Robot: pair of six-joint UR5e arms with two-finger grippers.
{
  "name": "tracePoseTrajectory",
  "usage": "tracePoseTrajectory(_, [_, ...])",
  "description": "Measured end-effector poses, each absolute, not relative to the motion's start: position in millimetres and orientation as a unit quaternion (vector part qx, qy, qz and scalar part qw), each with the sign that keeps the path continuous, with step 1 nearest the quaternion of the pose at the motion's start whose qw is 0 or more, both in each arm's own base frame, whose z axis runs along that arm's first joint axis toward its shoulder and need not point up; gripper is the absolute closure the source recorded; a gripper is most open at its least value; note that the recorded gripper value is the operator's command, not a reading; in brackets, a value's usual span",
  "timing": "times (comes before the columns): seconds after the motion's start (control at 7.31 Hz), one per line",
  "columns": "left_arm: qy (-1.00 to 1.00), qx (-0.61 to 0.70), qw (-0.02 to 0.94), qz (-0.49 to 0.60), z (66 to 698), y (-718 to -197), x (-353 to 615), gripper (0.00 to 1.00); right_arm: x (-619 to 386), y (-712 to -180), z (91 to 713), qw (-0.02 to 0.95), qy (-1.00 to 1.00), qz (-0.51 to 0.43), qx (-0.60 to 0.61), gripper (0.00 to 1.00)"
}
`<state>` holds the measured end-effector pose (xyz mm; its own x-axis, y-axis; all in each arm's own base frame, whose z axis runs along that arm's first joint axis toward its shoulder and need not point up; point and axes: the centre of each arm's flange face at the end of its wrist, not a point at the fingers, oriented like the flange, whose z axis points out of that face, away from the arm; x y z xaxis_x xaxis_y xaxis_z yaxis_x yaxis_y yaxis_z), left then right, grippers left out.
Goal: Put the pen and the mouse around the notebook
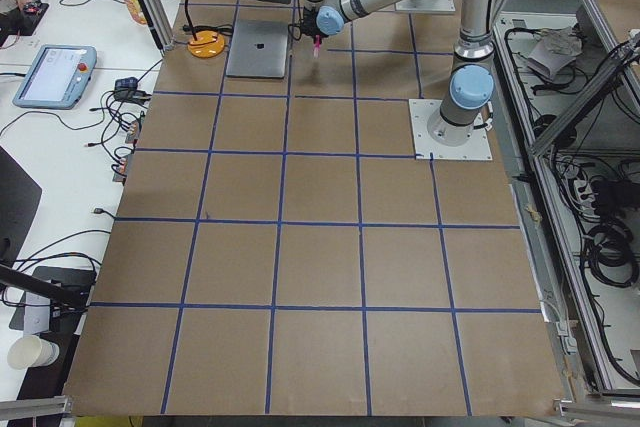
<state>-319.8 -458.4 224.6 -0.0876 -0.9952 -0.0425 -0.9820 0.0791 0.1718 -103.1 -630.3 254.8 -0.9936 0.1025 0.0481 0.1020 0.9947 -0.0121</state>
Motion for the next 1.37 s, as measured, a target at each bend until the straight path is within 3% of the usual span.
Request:
tracePoseTrajectory(0.55, [-0.727,0.681,0.030,-0.085,191,-468,-341,1.00,14,-703,220,0.023,-0.998,0.014,-0.050,0.39])
tracePoseTrajectory(0.68, [-0.728,0.679,0.027,-0.085,186,-472,-342,0.22,24,-705,208,0.022,-0.998,0.008,-0.050,0.38])
tracePoseTrajectory(0.82, [-0.733,0.675,0.024,-0.085,181,-475,-343,0.00,28,-705,201,0.022,-0.998,0.003,-0.052,0.38])
tracePoseTrajectory(1.09, [-0.750,0.655,0.027,-0.081,178,-481,-342,0.00,28,-701,194,0.026,-0.998,-0.009,-0.049,0.32])
tracePoseTrajectory(1.23, [-0.769,0.634,0.038,-0.076,189,-488,-336,0.00,26,-699,194,0.027,-0.998,-0.012,-0.049,0.02])
tracePoseTrajectory(1.37, [-0.801,0.593,0.053,-0.069,208,-500,-324,0.00,24,-696,190,0.027,-0.998,-0.016,-0.050,0.00])
